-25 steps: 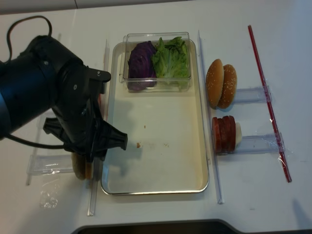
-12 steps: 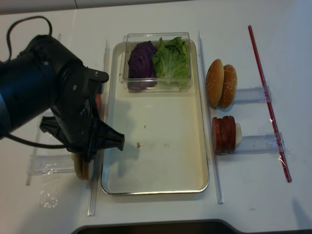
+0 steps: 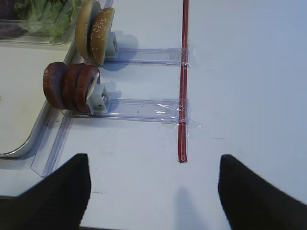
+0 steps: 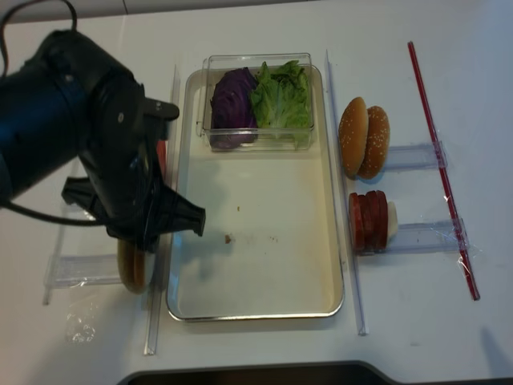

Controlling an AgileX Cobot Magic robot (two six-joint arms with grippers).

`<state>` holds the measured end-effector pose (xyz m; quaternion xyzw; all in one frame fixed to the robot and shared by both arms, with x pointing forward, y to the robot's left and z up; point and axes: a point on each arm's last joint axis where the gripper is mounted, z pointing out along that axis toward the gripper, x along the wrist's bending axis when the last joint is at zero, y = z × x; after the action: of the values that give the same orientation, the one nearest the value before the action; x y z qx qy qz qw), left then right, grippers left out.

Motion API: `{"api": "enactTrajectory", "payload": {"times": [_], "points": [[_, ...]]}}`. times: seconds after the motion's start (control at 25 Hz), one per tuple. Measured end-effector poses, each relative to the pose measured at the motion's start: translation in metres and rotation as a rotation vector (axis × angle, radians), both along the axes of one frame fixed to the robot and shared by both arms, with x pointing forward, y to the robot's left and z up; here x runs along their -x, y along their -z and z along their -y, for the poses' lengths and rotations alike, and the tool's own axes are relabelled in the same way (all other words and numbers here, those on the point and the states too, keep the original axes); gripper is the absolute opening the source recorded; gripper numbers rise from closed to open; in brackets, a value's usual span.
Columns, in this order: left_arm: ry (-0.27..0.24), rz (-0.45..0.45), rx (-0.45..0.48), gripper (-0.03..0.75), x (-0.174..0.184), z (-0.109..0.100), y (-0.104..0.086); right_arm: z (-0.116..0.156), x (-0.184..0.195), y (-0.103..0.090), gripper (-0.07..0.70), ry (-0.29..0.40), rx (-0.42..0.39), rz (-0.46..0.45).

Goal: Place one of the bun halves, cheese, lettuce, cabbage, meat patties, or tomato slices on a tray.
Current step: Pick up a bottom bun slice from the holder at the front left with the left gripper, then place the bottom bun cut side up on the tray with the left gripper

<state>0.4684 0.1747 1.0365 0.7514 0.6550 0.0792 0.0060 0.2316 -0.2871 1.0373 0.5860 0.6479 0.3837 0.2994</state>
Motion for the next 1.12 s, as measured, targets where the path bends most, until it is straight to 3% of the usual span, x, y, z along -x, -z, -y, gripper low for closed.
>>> {"api": "enactTrajectory", "payload": {"times": [0.24, 0.56, 0.96, 1.12], "points": [[0.022, 0.038, 0.052, 0.119, -0.007, 0.007, -0.02, 0.0, 0.0, 0.0, 0.0, 0.0, 0.0, 0.0], [0.07, 0.045, 0.095, 0.118, -0.008, 0.012, -0.025, 0.0, 0.0, 0.0, 0.0, 0.0, 0.0, 0.0], [0.119, 0.1, 0.266, 0.116, -0.007, 0.025, -0.033, 0.0, 0.0, 0.0, 0.0, 0.0, 0.0, 0.0], [0.153, 0.126, 0.378, 0.116, -0.008, 0.035, -0.036, 0.0, 0.0, 0.0, 0.0, 0.0, 0.0, 0.0]]}}
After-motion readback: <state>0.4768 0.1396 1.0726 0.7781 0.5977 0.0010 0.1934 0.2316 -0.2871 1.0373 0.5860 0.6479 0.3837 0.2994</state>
